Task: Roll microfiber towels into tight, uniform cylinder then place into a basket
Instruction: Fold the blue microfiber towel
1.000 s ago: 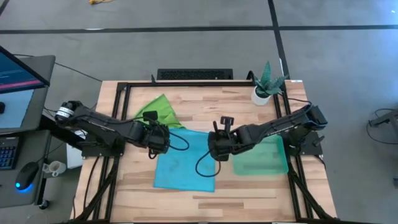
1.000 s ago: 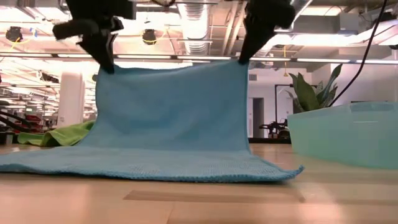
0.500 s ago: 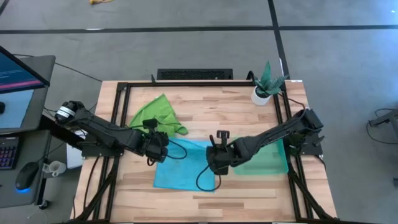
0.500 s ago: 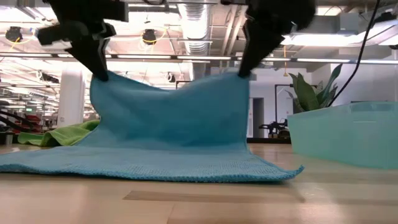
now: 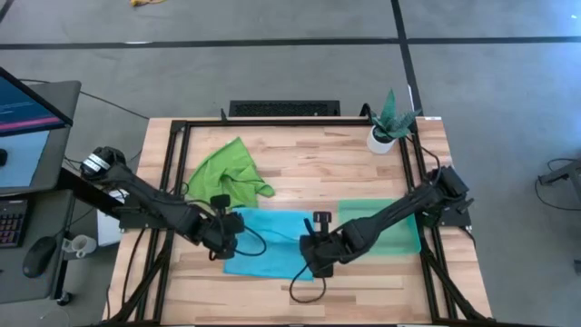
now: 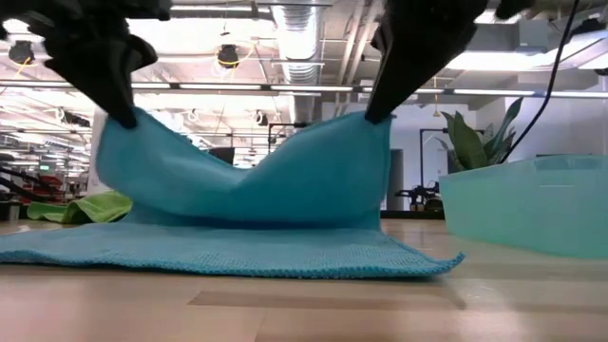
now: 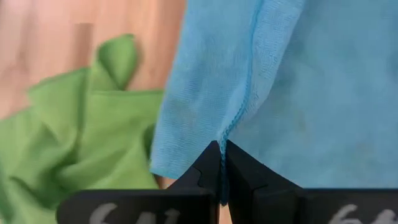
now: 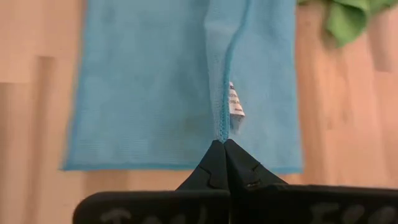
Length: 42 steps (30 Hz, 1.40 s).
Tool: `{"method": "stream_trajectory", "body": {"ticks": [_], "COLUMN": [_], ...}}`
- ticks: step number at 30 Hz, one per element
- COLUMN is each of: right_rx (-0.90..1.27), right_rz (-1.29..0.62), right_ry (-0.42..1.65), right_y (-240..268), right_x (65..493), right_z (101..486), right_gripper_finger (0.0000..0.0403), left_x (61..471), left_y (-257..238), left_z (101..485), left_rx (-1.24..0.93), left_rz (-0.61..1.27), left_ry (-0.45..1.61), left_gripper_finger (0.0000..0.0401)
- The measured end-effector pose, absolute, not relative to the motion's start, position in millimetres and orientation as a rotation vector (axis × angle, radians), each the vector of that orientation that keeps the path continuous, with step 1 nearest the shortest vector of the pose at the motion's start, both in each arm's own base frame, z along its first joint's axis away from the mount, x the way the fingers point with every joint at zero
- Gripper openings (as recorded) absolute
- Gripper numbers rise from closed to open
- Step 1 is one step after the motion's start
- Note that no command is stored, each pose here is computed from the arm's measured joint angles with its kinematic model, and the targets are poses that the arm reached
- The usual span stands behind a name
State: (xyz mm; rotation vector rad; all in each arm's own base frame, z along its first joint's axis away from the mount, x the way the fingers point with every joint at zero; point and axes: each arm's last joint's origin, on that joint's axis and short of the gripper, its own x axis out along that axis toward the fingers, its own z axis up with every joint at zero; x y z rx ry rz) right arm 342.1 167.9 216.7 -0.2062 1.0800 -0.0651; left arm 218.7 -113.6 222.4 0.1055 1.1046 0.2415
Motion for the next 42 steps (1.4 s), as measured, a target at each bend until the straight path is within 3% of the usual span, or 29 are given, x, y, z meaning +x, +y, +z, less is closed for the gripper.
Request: {"method": "stream_trajectory", "body": {"ticks": [12,42], "right_rx": [-0.221,-0.158], "right_rz": [0.081,0.274], "right_ry": [1.152,1.164], "right_y": [187,202], "right_x": [347,349], "right_z": [187,178], "right_gripper_finger": [0.0,0.0002], "left_x": [202,205], "left_y": [-131,-151], "left_z": [197,181], "left_rx": [0.014,-0.094], "left_rz": [0.164,0.014], "left_ry": [1.163,1.276], "left_gripper_finger": [0.0,0.0]}}
